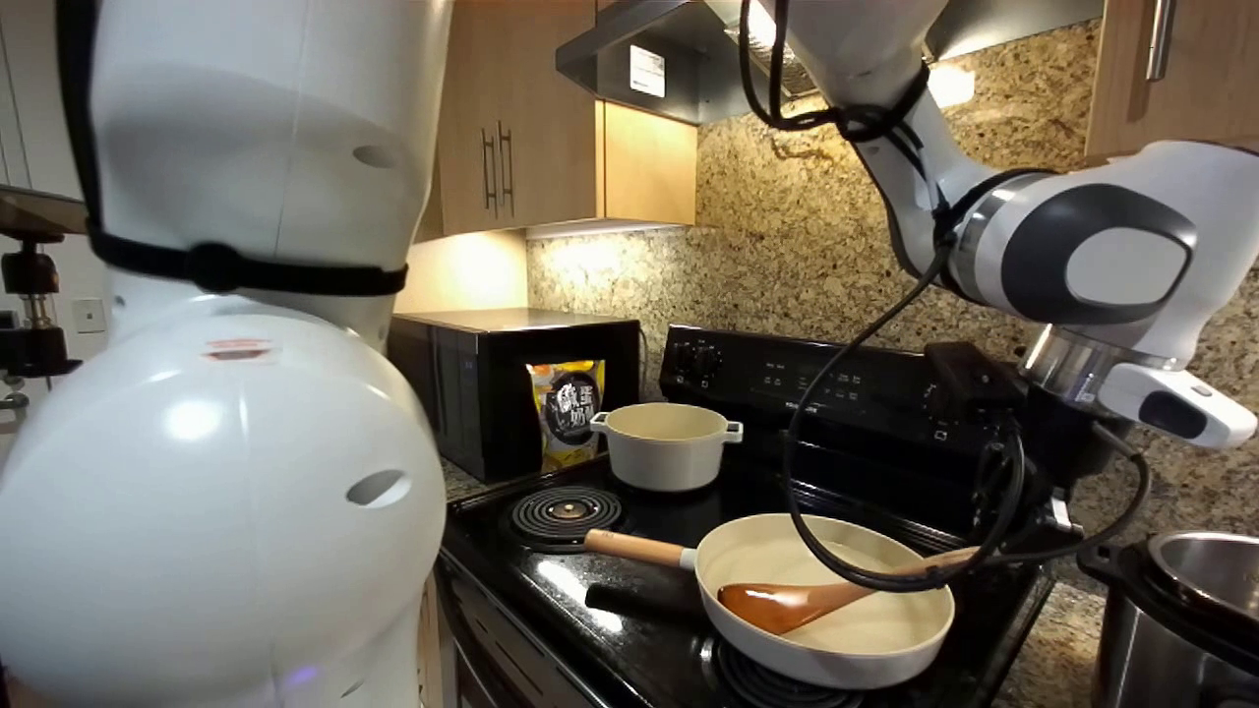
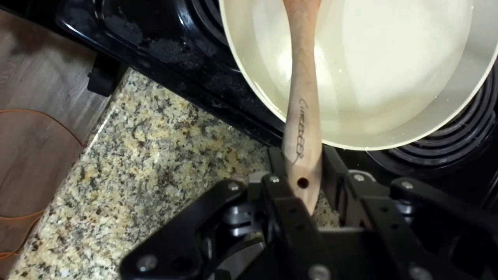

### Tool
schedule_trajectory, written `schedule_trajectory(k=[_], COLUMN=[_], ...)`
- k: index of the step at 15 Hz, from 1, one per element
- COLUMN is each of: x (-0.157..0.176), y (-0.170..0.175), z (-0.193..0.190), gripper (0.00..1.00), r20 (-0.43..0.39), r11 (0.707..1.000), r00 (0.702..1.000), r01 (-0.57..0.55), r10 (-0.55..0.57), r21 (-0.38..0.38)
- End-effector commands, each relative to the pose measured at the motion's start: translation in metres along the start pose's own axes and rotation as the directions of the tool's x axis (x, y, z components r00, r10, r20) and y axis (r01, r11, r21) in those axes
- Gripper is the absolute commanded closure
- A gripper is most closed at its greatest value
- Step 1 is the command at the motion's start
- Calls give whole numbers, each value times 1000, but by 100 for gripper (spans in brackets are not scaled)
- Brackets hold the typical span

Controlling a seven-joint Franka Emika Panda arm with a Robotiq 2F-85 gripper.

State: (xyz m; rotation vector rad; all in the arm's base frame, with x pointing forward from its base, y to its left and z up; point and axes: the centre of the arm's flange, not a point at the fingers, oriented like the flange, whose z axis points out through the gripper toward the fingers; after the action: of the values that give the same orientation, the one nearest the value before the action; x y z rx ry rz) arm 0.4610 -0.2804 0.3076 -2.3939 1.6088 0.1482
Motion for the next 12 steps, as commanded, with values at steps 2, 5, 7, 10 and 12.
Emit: schedule_trajectory(k=[2, 5, 7, 10, 12], x=[-29, -27, -23, -18, -14], y=[6, 11, 16, 19, 20], z=[-24, -35, -39, -41, -39], gripper=[85, 86, 87, 87, 87], r20=[-79, -111, -133, -178, -215], r11=[998, 998, 996, 989, 973], r00=[997, 994, 990, 975, 953], r01=[2, -26, -63, -144, -227], r10=[-6, 19, 54, 134, 212], r21=[-55, -63, -59, -44, -49])
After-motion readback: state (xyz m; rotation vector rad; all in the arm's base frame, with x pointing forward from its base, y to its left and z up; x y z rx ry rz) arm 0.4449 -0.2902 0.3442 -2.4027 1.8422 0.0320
